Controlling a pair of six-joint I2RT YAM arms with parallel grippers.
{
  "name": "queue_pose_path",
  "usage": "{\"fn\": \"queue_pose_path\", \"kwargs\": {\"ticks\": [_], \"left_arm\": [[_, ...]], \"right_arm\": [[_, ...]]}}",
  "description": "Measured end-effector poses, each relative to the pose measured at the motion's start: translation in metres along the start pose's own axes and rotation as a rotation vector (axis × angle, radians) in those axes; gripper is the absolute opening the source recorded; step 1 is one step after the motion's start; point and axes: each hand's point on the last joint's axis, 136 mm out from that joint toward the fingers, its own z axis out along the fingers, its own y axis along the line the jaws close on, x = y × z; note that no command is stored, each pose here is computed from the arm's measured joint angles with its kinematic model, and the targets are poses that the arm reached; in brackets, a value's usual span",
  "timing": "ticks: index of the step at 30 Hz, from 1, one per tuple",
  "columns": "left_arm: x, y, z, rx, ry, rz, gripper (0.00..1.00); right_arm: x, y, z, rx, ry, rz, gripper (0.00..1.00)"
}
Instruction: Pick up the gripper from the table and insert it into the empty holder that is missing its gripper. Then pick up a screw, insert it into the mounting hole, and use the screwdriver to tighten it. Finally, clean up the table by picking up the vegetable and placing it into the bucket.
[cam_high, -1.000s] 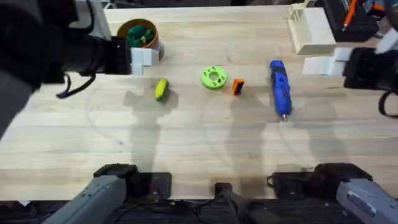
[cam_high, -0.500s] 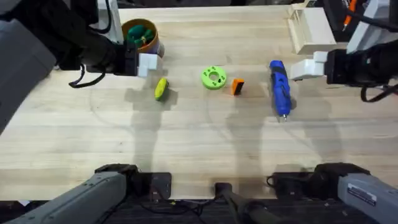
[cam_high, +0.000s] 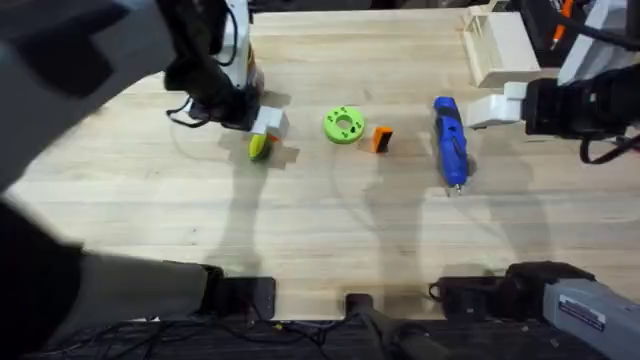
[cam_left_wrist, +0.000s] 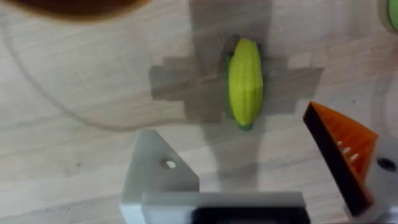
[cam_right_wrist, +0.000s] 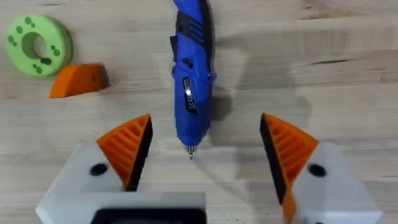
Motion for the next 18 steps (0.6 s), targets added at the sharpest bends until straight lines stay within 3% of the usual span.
{"fn": "queue_pose_path", "kwargs": {"ticks": [3,6,18], "left_arm": [[-0.011,0.003,0.028,0.009,0.048,0.012,0.986],[-0.010,0.003,0.039,0.012,0.076,0.009,0.985],[-0.003,0.005,0.055,0.015,0.131,0.003,0.948]], "right_arm": [[0.000,0.000,0.000,0.000,0.000,0.000,0.991],[0.000,0.000,0.000,0.000,0.000,0.000,0.992],[0.000,0.000,0.000,0.000,0.000,0.000,0.990]]}}
